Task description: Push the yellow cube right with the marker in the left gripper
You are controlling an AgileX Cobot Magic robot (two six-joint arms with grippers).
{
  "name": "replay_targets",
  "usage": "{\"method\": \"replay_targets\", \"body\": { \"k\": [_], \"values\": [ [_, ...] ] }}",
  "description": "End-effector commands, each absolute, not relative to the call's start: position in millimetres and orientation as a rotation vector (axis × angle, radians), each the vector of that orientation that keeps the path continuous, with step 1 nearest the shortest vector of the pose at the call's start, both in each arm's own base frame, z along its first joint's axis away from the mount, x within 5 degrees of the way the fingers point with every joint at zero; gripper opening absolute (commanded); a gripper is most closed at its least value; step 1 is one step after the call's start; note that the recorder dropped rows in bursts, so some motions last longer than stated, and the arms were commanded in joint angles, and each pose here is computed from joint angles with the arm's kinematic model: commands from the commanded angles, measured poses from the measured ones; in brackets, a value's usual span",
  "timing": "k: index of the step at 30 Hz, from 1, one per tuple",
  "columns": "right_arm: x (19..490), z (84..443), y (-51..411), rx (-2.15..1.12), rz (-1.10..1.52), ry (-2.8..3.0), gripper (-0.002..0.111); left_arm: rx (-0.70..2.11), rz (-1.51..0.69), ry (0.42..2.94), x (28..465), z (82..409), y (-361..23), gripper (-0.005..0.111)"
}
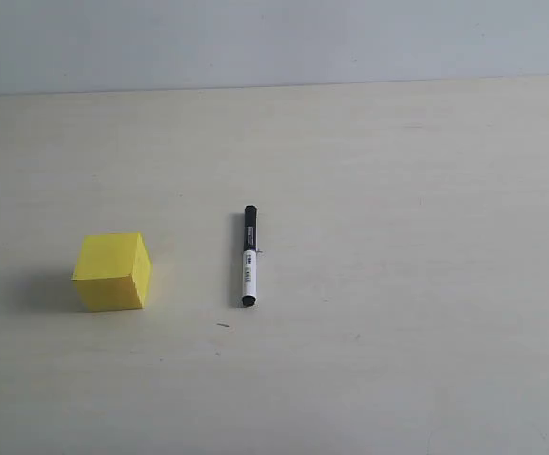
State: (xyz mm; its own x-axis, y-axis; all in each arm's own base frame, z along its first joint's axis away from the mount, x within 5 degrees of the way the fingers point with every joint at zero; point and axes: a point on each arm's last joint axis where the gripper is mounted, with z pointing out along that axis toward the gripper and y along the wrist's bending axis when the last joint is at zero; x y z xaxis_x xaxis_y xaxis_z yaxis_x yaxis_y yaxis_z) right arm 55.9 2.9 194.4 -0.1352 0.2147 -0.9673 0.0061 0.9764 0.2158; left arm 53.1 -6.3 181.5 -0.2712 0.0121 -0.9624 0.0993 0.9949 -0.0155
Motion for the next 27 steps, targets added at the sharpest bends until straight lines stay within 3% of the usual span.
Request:
{"method": "replay_targets", "body": {
  "k": [1, 27],
  "values": [
    [56.1, 193.5, 2.8, 0.161, 0.174, 1.697, 0.000, 0.075, -0.088, 1.835, 52.9, 181.5, -6.3, 0.000],
    [56.1, 193.5, 2.8, 0.161, 0.174, 1.697, 0.000, 0.105, -0.034, 1.759, 54.6, 188.0, -4.7, 0.000]
  ]
}}
